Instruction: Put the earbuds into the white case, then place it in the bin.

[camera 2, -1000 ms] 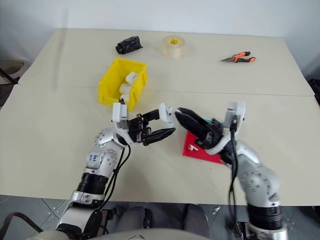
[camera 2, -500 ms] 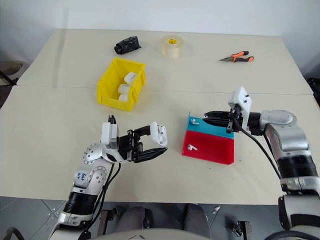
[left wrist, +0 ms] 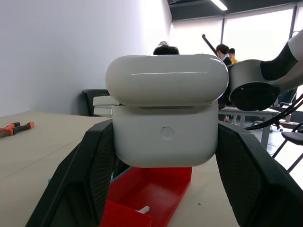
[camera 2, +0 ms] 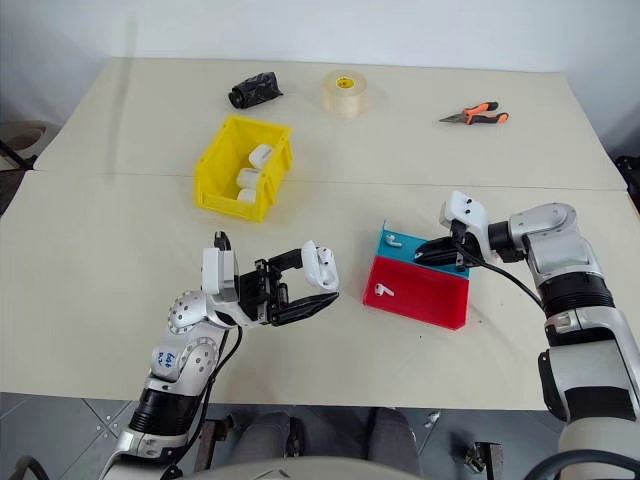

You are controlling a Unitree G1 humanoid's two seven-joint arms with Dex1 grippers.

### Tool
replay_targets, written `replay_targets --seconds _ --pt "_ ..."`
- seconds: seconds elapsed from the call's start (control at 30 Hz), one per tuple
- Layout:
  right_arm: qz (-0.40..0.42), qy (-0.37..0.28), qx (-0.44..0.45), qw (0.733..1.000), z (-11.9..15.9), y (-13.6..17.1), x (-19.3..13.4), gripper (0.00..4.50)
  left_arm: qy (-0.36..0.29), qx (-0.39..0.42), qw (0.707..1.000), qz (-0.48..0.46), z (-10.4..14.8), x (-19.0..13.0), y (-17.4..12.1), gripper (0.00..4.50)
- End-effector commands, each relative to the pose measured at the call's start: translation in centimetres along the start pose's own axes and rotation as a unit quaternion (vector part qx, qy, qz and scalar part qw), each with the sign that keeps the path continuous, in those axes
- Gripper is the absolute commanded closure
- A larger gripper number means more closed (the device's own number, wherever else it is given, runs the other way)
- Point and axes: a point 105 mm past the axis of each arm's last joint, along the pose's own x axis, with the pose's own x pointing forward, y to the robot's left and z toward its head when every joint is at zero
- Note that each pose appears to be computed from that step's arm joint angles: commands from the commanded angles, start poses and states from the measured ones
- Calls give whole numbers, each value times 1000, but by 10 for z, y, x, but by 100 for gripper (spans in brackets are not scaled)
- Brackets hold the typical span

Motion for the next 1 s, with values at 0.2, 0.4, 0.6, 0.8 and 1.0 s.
replay_targets --seconds 0.2,0.4,0.6,0.8,1.0 --pt "-27 -20 14 999 4 -6 -2 266 -17 20 999 -18 11 8 -4 170" --pt "7 -21 -17 1000 17 3 -11 61 -16 20 999 -22 12 7 -3 170" --pt "-2 53 -52 997 26 -3 -15 2 -16 18 999 -24 11 8 -2 170" --pt "-14 141 -61 988 32 -7 -14 2 -21 18 999 -22 11 12 -1 170" --pt "-18 192 -72 979 34 -4 -9 2 -23 19 999 -18 10 13 0 170"
